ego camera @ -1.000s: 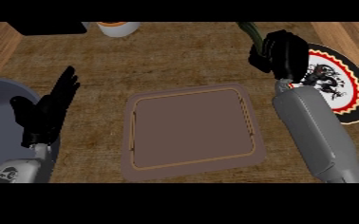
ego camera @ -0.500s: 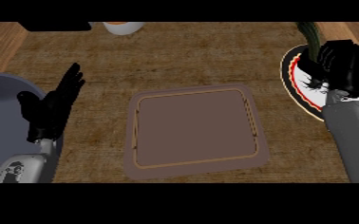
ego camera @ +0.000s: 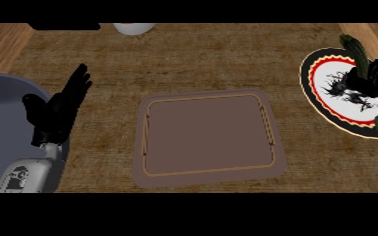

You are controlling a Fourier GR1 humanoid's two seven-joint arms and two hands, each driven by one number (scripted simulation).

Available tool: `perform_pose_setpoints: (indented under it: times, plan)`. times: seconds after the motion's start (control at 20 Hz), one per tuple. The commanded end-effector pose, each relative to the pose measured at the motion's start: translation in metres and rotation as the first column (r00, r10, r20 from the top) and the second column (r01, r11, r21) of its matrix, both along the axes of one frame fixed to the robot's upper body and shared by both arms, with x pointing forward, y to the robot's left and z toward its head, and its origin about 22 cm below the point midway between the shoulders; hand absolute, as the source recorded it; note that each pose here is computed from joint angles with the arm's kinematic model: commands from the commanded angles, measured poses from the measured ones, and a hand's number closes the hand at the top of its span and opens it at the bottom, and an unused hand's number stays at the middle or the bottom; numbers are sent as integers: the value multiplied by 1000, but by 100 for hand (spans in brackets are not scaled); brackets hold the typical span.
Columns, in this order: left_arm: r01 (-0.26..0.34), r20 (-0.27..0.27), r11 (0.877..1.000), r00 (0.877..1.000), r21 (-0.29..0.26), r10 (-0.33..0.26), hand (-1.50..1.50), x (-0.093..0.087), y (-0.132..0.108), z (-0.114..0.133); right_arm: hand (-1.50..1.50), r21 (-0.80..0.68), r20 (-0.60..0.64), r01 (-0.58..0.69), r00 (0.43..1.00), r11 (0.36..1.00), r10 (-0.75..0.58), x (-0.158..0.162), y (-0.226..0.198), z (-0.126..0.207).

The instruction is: Pick the squash from the tray and place it in the plate

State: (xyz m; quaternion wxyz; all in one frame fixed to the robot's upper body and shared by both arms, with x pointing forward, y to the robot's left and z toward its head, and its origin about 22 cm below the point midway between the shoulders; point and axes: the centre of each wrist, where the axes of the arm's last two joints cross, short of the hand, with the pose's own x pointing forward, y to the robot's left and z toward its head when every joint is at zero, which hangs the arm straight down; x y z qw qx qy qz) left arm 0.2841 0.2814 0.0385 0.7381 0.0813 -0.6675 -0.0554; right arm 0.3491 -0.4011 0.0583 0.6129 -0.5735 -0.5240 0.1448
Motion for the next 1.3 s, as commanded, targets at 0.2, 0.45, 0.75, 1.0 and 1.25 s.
perform_pose_setpoints:
  times: [0.2,0.45,0.75,1.0,1.25]
  plan:
    - [-10,-61,999,998,-34,8,0,-7,-7,-19,-150,222,-109,-71,989,973,97,-27,-52,-36]
    - [-9,-46,1000,999,-19,8,0,12,-2,-6,-150,123,54,-181,983,976,175,1,-44,-4]
    - [-26,-62,999,998,-27,25,0,-8,9,-8,-150,180,411,-404,859,897,305,0,-39,7]
    - [-36,-61,999,998,-28,34,0,-9,3,-22,-150,365,495,-405,847,838,194,6,-46,39]
    - [-56,-53,998,997,-26,55,0,-5,15,-26,-150,576,460,-459,866,676,196,-11,-65,32]
